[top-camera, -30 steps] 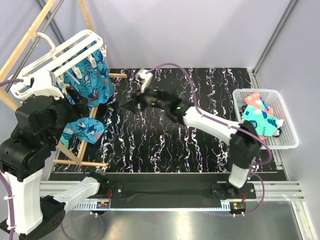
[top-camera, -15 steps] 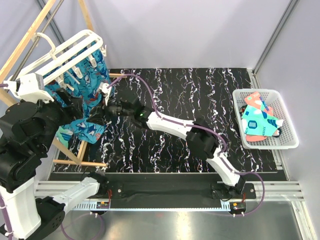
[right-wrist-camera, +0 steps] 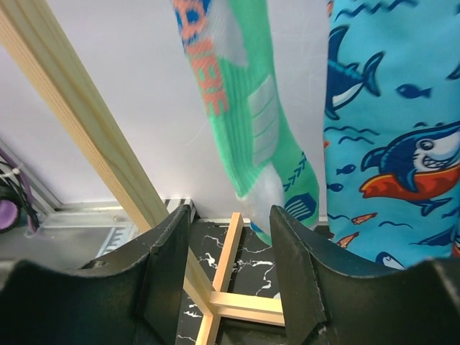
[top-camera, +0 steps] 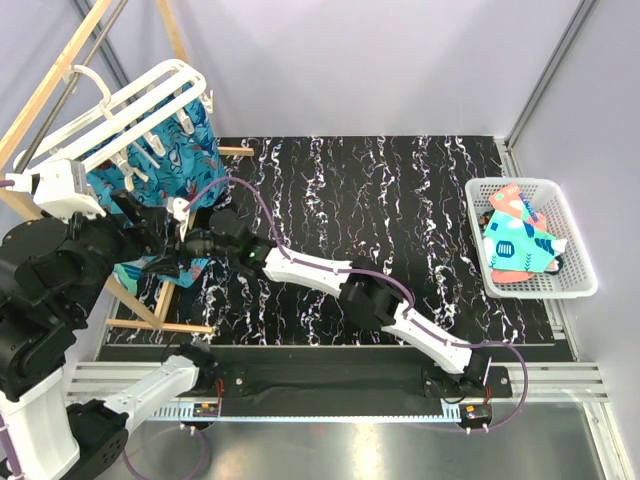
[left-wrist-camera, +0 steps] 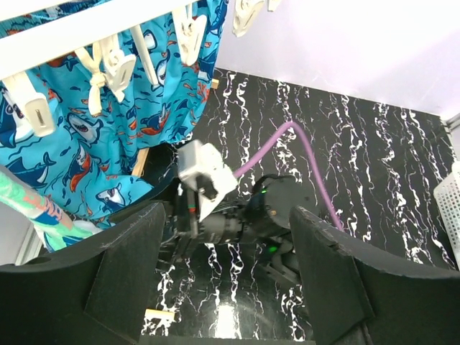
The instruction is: Remove the socks clipped to the hanger
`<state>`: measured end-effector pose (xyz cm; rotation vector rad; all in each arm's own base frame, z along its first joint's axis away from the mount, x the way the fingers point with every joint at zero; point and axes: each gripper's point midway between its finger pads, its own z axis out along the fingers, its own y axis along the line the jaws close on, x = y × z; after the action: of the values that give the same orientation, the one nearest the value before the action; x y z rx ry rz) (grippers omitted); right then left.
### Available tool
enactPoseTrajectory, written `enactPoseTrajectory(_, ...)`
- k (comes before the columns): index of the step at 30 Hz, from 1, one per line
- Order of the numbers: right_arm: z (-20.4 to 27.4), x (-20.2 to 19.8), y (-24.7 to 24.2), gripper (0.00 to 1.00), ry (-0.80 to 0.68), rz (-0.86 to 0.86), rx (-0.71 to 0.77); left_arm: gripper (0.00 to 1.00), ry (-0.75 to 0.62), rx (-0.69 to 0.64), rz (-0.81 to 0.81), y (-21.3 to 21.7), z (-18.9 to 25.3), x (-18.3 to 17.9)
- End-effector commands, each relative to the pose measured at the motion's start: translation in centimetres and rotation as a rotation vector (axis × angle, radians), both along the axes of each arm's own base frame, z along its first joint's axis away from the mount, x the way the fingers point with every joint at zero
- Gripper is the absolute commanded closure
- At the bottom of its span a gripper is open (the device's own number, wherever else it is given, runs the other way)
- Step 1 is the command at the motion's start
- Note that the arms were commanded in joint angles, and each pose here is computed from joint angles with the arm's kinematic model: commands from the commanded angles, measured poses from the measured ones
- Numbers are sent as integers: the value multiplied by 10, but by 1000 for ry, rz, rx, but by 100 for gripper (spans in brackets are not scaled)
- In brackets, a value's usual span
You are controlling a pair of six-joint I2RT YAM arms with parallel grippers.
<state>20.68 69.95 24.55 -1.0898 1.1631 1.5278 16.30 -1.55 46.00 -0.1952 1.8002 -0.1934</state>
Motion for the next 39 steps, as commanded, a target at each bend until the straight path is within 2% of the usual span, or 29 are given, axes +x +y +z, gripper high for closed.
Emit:
enactPoseTrajectory(1,20,-11,9,45,-82,-7,86,25,-59,-16,-39,-5,9,-1)
enactPoseTrajectory(11,13,-10,29,44,-123,-93,150,25,-60,-31,-63,-9,12,-5)
enactPoseTrajectory(20,-4,-14,38,43,-188,-129,140,24,-56,-38,-75,-12,11,-4)
enactPoseTrajectory(23,0,-11,38,60,-197,-141,144,24,-55,-43,-77,-12,12,-6)
enactPoseTrajectory(24,-2,-12,38,69,-196,-139,134,24,-57,-41,-73,-11,12,-6)
enactPoseTrajectory(27,16,-14,32,84,-196,-142,151,24,-53,-45,-72,-10,11,-8)
enactPoseTrajectory(28,3,-15,31,100,-186,-143,122,24,-51,-46,-71,-10,11,-9)
enactPoseTrajectory(30,9,-12,25,100,-185,-168,111,24,-36,-32,-56,-7,6,-8)
enactPoseTrajectory(31,31,-13,18,100,-198,-178,139,24,-28,-25,-49,-6,4,-8)
enactPoseTrajectory(32,18,-12,15,100,-199,-185,106,24,-21,-18,-38,-4,3,-7)
enactPoseTrajectory(33,42,-10,7,100,-206,-208,142,24,-17,-12,-36,-3,2,-7)
enactPoseTrajectory(35,30,-9,-1,100,-221,-232,109,24,-9,-8,-36,-4,1,-6)
enactPoseTrajectory(36,33,-4,-6,100,-220,-262,110,24,-5,-6,-32,-3,1,-7)
enactPoseTrajectory(37,56,-5,-15,100,-237,-282,153,25,-6,-2,-23,-1,2,-6)
enactPoseTrajectory(38,40,-4,-20,100,-233,-294,120,25,-2,-3,-18,-1,1,-5)
enactPoseTrajectory(39,56,-1,-28,100,-237,-327,142,25,-2,-1,-12,0,1,-4)
